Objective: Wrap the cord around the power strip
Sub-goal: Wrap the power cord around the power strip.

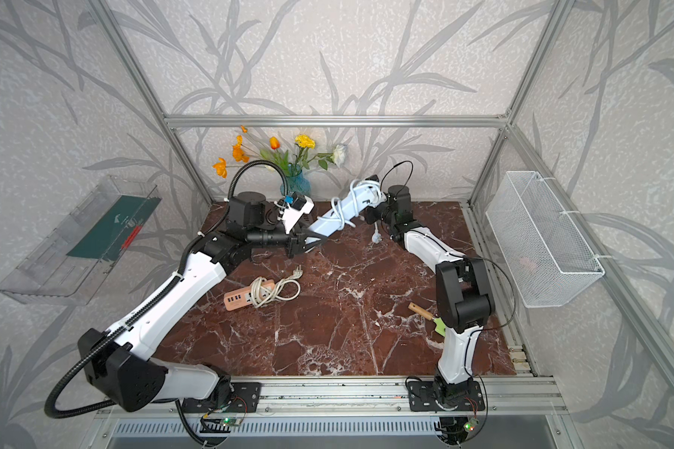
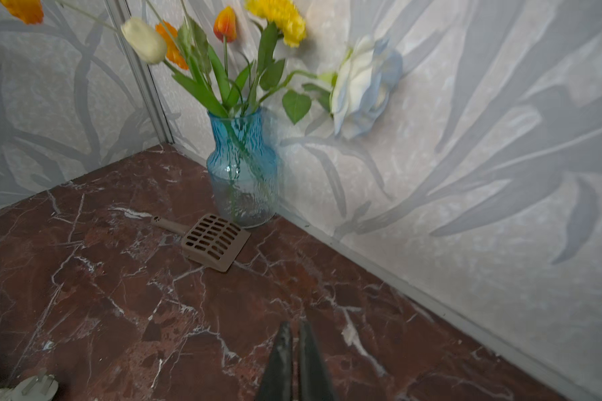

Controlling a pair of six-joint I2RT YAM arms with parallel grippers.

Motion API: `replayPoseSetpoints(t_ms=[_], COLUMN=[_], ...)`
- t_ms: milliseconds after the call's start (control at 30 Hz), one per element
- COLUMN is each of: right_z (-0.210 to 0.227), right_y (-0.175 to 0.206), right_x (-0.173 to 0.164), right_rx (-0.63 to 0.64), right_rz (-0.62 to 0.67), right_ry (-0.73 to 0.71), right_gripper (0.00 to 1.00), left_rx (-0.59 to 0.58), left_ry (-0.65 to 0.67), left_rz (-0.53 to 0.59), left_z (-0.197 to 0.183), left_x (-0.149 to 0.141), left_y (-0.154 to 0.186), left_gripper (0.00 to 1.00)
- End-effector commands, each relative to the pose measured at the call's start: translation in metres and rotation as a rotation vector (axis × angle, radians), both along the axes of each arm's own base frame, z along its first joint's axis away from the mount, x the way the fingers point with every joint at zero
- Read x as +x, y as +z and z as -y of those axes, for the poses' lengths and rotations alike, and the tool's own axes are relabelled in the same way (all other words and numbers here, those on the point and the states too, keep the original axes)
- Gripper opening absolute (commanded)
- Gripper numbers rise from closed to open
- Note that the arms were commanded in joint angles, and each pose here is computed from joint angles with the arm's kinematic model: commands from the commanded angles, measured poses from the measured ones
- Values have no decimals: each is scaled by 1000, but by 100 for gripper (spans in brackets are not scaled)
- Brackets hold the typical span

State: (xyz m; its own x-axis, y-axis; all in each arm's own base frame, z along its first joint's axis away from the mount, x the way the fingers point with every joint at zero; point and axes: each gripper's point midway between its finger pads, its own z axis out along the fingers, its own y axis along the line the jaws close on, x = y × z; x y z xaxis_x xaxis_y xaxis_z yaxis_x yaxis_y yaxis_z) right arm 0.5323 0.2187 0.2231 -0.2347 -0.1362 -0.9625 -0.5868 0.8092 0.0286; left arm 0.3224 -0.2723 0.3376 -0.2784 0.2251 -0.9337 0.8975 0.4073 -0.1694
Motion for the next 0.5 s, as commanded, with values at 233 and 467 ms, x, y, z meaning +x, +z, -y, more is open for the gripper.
replayPoseSetpoints(t_ms=[233,467], right_z=[13,-50], right_y=[-56,-54], right_x=[-43,-132], right_rx=[43,-367], right_rz=[-147,-73], right_ry=[-164,104], right_gripper=[0,0], left_rx=[10,147], left_ry=[545,722], left_rz=[248,37], left_z=[-76,-123], left_x=[112,148], left_y=[44,-15], left_gripper=[0,0])
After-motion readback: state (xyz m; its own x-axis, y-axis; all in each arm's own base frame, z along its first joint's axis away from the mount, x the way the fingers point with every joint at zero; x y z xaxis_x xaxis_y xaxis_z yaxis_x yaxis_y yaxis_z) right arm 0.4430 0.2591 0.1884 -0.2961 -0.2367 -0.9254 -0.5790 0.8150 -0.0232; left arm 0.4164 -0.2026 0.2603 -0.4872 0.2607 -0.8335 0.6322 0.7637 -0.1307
